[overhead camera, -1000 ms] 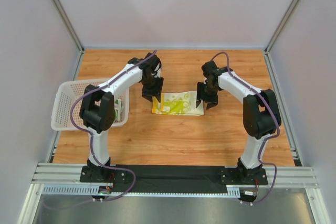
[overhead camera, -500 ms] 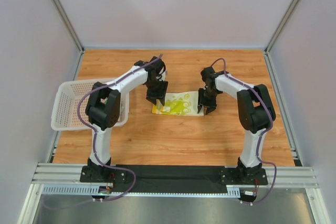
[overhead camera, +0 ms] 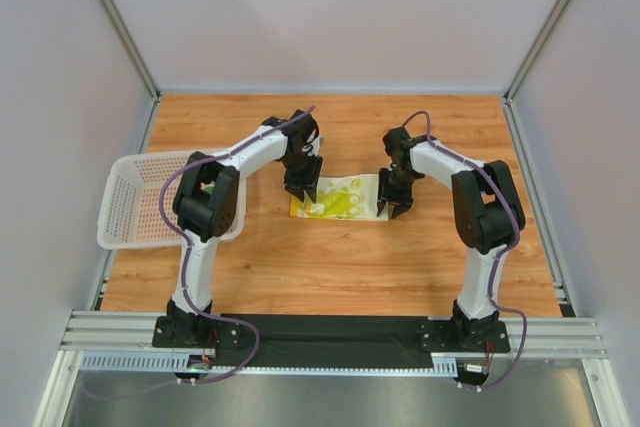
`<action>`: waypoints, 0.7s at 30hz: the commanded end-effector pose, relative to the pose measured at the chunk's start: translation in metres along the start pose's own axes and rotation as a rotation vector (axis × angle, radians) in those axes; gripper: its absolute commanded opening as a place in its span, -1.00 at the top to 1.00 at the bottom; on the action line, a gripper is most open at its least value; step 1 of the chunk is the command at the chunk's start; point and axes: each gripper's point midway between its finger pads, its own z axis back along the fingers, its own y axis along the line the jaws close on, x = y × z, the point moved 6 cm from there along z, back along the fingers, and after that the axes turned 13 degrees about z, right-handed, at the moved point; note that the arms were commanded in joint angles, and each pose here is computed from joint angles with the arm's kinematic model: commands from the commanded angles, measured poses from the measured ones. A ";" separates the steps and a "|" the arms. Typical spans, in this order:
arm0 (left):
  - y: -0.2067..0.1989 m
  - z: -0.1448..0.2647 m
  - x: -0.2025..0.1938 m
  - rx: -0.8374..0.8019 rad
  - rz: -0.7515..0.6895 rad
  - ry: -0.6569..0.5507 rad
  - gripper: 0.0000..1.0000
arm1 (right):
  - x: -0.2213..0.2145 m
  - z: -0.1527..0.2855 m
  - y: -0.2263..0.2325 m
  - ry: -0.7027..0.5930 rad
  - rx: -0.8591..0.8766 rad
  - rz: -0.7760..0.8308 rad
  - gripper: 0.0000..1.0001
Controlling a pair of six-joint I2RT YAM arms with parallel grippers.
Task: Roll the towels
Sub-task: Fold the towel
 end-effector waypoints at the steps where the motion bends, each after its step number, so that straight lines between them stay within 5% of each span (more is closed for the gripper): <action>1: -0.010 0.001 0.006 -0.052 -0.042 -0.012 0.14 | 0.000 -0.012 -0.004 0.027 -0.024 -0.001 0.14; 14: -0.002 0.001 0.003 -0.031 -0.044 -0.018 0.98 | 0.002 -0.019 -0.006 0.055 -0.035 0.009 0.15; 21: 0.011 0.019 0.008 0.078 -0.039 -0.092 1.00 | -0.002 -0.021 -0.008 0.064 -0.037 0.008 0.15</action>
